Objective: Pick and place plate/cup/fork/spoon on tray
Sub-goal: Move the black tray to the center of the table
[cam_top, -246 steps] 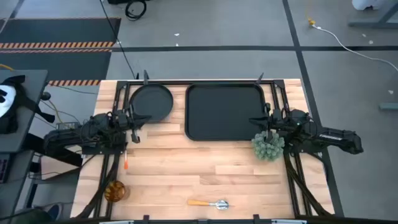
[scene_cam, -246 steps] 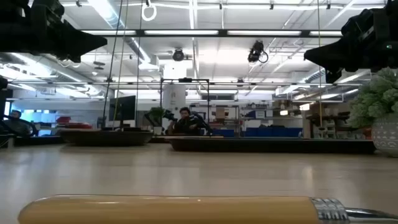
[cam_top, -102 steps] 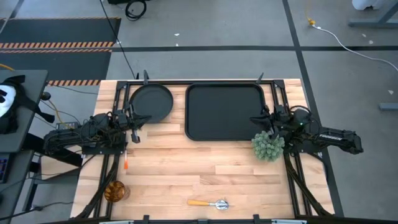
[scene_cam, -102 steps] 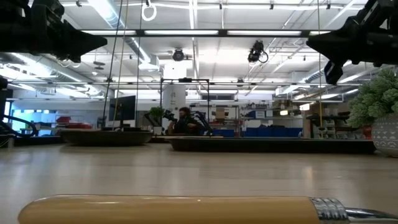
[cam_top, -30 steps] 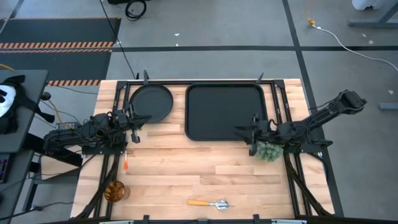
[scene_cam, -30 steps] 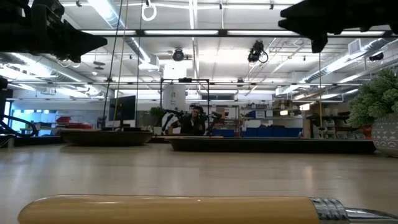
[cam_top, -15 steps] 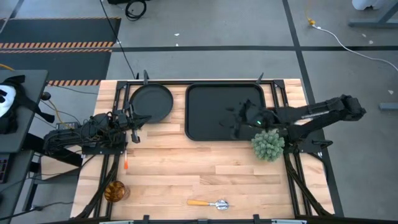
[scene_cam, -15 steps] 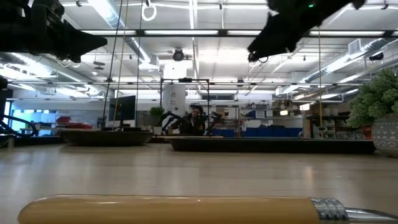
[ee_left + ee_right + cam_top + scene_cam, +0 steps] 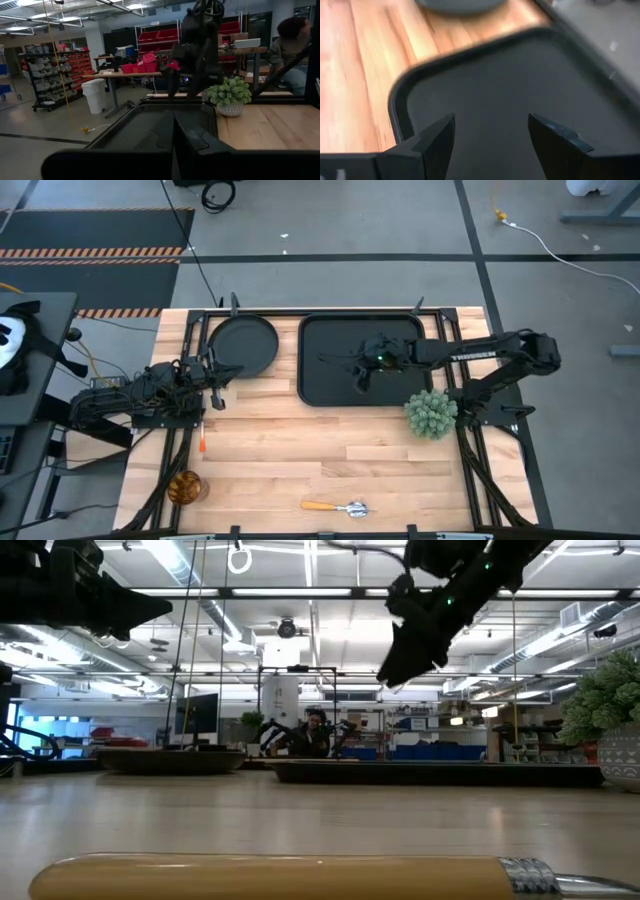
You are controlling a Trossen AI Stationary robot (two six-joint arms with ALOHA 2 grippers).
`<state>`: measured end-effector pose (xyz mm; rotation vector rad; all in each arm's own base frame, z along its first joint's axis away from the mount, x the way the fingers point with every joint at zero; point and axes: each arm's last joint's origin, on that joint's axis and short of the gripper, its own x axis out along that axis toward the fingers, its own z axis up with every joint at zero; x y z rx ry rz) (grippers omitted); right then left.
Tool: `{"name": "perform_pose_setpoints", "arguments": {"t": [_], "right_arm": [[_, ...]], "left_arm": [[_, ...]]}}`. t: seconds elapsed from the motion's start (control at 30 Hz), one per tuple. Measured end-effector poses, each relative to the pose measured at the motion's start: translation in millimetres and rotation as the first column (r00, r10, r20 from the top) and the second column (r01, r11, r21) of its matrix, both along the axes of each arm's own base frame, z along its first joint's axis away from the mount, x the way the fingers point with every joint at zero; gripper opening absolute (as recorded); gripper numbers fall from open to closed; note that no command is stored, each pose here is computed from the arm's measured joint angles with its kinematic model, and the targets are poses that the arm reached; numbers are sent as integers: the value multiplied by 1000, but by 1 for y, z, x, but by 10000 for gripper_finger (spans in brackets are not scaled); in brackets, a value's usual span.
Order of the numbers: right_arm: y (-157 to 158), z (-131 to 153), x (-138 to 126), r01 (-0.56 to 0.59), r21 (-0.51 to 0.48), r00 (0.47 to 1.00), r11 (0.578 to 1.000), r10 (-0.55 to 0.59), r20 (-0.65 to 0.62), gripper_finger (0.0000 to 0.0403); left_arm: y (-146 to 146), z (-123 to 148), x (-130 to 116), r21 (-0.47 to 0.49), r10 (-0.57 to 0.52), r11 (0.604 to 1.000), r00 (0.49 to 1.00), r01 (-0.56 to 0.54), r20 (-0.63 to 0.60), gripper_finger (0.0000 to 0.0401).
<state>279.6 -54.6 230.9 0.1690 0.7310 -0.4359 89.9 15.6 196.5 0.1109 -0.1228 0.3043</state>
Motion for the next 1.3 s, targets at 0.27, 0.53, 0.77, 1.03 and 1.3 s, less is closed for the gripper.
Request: {"name": "perform_pose_setpoints", "arguments": {"t": [0.27,0.53,0.77,1.03,1.3], "right_arm": [[21,-27,12,-125,164,972,979,154,-179,256],[66,-54,42,-317,61,868,946,315,-384,256],[64,-86,45,-273,60,811,960,263,-523,256],[56,-98,44,-191,98,795,977,212,-568,222],[57,-100,45,-206,91,793,974,220,-568,83]], "left_arm": [[0,0,0,0,0,1000,1000,0,0,11],[0,0,0,0,0,1000,1000,0,0,11],[0,0,0,0,-1,1000,1000,1,0,11],[0,0,0,0,0,1000,1000,0,0,11],[0,0,0,0,0,1000,1000,0,-1,11]]}}
